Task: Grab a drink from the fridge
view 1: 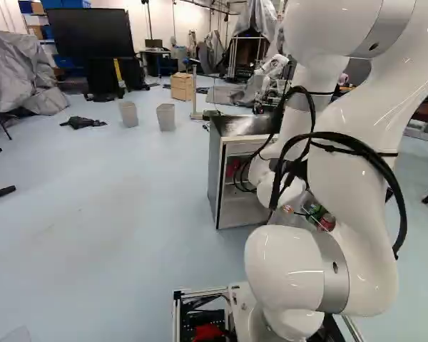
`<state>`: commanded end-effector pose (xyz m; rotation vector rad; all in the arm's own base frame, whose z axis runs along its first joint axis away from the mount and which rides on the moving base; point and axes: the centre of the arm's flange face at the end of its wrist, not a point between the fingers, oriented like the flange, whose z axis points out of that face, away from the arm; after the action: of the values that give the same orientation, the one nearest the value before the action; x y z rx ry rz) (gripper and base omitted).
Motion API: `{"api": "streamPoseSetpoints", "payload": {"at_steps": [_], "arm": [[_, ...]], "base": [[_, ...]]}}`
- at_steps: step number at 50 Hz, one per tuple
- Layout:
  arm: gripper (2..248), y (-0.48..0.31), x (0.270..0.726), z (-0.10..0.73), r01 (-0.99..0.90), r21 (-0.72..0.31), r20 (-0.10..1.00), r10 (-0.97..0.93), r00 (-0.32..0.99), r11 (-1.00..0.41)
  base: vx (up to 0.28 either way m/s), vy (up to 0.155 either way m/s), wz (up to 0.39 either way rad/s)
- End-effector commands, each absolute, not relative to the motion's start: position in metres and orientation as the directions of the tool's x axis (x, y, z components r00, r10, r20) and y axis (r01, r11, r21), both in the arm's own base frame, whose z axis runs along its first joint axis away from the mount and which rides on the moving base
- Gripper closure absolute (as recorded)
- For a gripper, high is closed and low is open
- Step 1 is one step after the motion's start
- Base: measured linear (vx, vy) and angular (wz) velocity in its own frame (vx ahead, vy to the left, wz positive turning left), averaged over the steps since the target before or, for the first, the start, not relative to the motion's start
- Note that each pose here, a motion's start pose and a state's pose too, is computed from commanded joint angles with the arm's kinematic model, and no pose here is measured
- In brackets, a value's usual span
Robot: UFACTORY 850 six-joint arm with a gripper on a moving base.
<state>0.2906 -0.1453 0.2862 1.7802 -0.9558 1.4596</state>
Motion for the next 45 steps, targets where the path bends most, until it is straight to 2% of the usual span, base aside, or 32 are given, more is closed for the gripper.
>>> {"api": "streamPoseSetpoints", "payload": {"at_steps": [45], "arm": [[3,-0.115,0.323,0.265,-0.507,0.024,0.971,-0.101,0.218,-0.862]], "base": [[0.0,0.0,0.0]]}}
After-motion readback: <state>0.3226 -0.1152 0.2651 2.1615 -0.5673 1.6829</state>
